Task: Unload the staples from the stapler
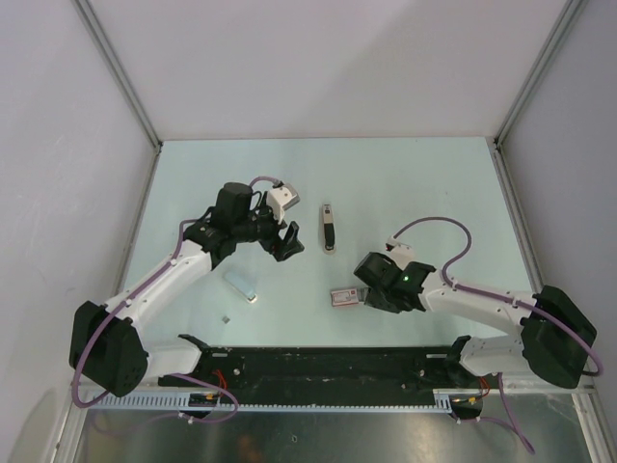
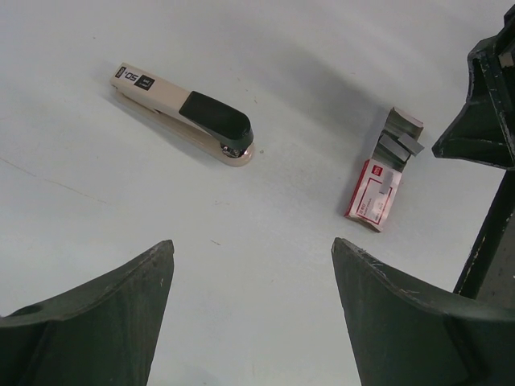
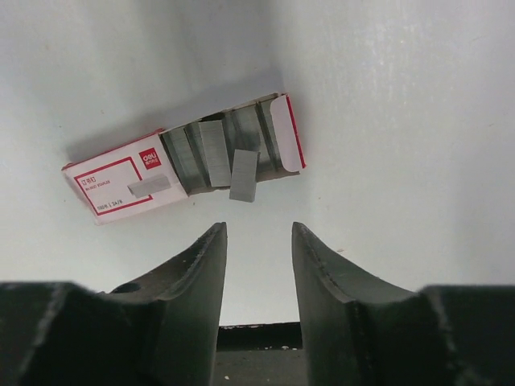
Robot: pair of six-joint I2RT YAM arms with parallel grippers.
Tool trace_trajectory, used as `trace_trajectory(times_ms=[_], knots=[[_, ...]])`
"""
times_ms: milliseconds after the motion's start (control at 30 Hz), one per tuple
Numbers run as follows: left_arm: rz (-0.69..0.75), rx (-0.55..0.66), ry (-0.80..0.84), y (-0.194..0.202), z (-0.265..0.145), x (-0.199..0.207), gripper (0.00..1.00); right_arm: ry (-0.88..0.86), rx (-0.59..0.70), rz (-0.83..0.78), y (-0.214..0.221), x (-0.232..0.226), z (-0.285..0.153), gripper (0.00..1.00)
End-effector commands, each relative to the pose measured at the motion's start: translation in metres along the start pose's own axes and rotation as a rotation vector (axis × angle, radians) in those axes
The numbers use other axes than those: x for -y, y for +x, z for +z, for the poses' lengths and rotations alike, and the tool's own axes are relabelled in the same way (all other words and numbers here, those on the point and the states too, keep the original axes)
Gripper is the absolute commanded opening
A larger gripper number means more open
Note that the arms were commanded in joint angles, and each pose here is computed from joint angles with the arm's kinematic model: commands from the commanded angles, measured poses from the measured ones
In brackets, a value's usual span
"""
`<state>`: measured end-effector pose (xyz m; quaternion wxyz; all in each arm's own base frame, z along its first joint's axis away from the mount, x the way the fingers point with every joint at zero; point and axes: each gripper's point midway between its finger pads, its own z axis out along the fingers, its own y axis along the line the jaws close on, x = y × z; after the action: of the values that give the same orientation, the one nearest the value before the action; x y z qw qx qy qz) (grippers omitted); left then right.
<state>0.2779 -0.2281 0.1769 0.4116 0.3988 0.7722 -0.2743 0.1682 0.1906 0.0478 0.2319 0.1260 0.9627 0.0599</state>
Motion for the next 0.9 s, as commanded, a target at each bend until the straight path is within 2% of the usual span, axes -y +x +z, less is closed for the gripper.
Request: trace_trajectory(times_ms=[0,467,867], knots=[[0.084,0.040,0.032,-0.010,-0.002,0.006,0.84,-0.017,0.036,-0.013,-0.011,-0.008,-0.008,0.44],[0.092,0.043,0.026,-0.010,-0.003,0.005,0.84,0.037,0.027,-0.033,-0.019,-0.014,0.014,0.43],[0.098,0.036,0.027,-0.006,-0.003,0.005,0.84,0.029,0.025,-0.028,-0.022,-0.020,0.022,0.31]])
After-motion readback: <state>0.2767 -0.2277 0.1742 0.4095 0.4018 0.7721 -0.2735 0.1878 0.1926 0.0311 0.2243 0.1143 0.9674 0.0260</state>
